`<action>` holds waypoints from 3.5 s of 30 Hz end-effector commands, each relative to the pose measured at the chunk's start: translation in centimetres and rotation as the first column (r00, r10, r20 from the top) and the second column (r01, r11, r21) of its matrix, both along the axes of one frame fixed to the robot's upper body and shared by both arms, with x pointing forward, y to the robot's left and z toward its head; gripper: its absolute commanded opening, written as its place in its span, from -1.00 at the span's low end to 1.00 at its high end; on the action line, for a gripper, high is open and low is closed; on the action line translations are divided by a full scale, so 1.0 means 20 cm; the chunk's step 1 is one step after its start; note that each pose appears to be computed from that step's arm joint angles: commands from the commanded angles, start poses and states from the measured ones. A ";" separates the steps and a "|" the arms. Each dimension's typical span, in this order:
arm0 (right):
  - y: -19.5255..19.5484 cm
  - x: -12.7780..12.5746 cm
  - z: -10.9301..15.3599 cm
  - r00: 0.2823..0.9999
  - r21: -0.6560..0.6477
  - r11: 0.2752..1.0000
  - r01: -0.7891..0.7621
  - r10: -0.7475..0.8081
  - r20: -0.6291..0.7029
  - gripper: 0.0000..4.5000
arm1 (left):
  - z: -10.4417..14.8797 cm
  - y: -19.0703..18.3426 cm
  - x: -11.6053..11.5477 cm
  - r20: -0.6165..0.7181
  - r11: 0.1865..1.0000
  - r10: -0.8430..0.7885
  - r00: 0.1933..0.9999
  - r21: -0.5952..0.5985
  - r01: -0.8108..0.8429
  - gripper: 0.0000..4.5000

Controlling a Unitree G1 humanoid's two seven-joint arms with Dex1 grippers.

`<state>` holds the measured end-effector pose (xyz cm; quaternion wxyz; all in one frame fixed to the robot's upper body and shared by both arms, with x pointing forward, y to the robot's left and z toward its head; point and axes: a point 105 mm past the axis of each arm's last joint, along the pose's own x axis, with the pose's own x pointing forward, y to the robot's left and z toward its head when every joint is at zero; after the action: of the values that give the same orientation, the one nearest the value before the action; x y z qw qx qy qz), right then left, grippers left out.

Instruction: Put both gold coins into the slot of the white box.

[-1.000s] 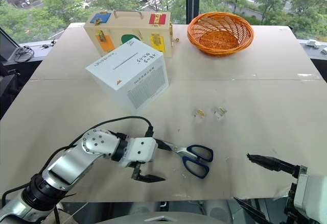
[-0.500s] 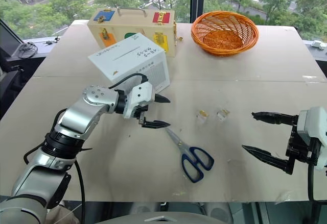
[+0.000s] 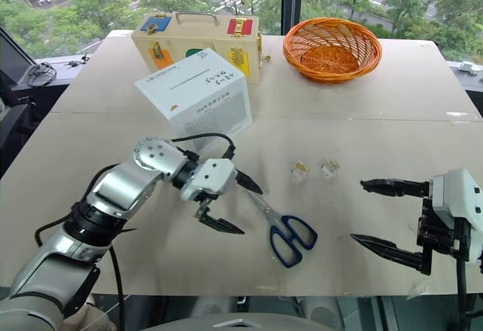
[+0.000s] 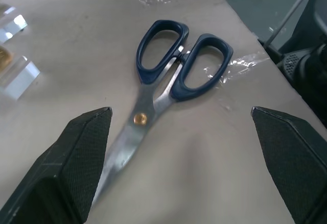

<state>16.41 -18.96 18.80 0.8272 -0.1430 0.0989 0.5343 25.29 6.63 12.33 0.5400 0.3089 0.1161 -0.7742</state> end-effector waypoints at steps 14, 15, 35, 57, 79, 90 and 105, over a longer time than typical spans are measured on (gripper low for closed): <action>0.00 -0.08 0.03 0.997 -0.018 0.998 0.055 -0.054 0.046 1.00 | -0.18 -0.06 0.10 0.146 0.962 -0.181 0.973 0.233 0.144 -0.63; 0.00 -0.08 0.03 0.997 -0.016 0.998 0.057 -0.057 0.045 1.00 | -0.18 -0.06 0.09 0.139 0.962 -0.184 0.973 0.228 0.149 -0.84; -0.06 -0.05 0.40 0.951 0.276 0.952 0.131 -0.200 0.236 1.00 | 0.90 0.00 0.24 -0.229 0.596 0.440 0.868 -0.649 -0.473 -0.87; 0.26 0.12 0.32 0.961 0.228 0.962 -0.149 0.086 0.263 1.00 | 0.31 1.67 0.30 -0.049 -0.261 0.965 -0.256 -0.190 -0.946 -0.87; 0.18 0.13 0.14 0.982 0.217 0.976 0.008 -0.048 0.182 1.00 | 0.50 1.14 0.04 -0.425 -0.040 0.890 0.164 -0.433 -0.901 0.90; 0.09 0.17 -0.04 0.933 0.116 0.947 0.301 -0.317 0.171 1.00 | 0.23 0.46 -0.15 -0.362 0.522 0.702 0.614 -0.326 -0.788 0.90; -0.09 -0.01 -0.19 0.858 -0.011 0.864 0.503 -0.497 0.133 1.00 | 0.12 0.55 -0.09 -0.275 0.619 0.671 0.688 -0.303 -0.725 0.90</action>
<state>16.15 -20.91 14.02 0.9390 -0.1450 0.1107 0.2917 23.58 17.63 14.29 0.8434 0.0501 0.1219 -0.5209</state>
